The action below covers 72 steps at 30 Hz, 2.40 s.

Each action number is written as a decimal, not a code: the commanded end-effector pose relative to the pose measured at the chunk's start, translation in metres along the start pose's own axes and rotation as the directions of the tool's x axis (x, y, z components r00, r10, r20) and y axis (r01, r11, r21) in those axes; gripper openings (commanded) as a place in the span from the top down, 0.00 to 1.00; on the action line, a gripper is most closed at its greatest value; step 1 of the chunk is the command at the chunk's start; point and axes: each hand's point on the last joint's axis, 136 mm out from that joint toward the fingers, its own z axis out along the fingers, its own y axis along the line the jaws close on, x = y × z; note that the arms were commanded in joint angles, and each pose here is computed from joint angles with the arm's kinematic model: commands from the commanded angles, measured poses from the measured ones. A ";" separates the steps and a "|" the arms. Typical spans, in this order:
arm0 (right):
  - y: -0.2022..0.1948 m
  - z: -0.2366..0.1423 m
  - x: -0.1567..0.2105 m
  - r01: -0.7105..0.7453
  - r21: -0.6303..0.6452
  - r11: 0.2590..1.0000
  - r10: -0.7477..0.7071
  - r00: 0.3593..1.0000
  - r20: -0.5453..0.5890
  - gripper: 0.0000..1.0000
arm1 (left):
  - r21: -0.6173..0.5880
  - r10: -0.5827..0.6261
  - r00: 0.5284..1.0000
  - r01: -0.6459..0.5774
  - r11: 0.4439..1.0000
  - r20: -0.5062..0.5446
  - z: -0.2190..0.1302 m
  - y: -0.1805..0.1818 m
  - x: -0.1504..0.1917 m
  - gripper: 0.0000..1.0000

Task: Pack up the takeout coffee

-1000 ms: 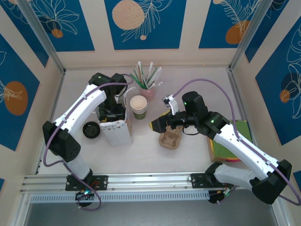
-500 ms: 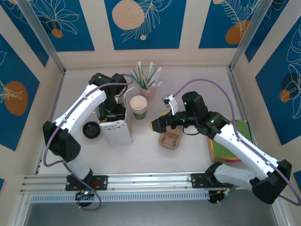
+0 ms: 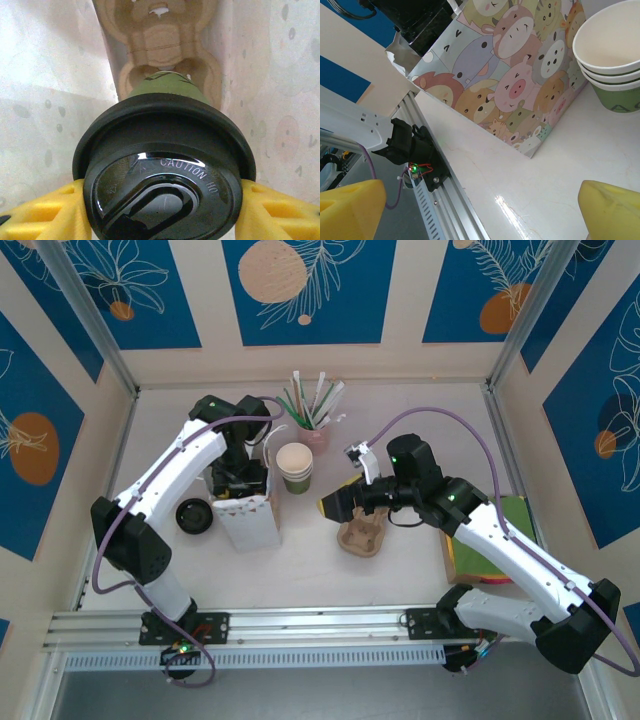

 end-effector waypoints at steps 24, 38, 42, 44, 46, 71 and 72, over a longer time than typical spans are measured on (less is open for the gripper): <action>0.001 0.003 -0.002 0.011 -0.006 1.000 -0.011 1.000 -0.004 0.01 | 0.003 0.013 1.000 -0.013 1.000 0.023 -0.001 -0.002 -0.003 0.42; 0.003 0.002 -0.001 0.011 -0.009 1.000 -0.011 1.000 -0.003 0.01 | -0.001 0.018 0.999 -0.018 1.000 0.028 0.003 -0.001 -0.004 0.42; 0.002 0.003 -0.001 0.011 -0.007 1.000 -0.011 1.000 -0.005 0.01 | -0.001 0.017 0.999 -0.017 1.000 0.028 0.004 -0.001 -0.004 0.42; 0.002 0.003 -0.001 0.010 -0.008 1.000 -0.011 1.000 -0.005 0.01 | -0.002 0.016 1.000 -0.016 1.000 0.027 0.004 -0.001 -0.003 0.42; 0.002 0.003 -0.001 0.011 -0.008 1.000 -0.011 1.000 -0.004 0.01 | -0.002 0.016 0.999 -0.016 1.000 0.028 0.004 -0.001 -0.003 0.42; 0.002 0.003 0.000 0.008 -0.007 1.000 -0.008 1.000 -0.006 0.01 | -0.022 0.014 1.000 -0.014 1.000 0.017 0.008 0.005 0.002 0.42; 0.001 0.003 0.000 0.008 -0.006 1.000 -0.008 1.000 -0.005 0.01 | -0.023 0.013 1.000 -0.013 1.000 0.016 0.008 0.006 0.002 0.42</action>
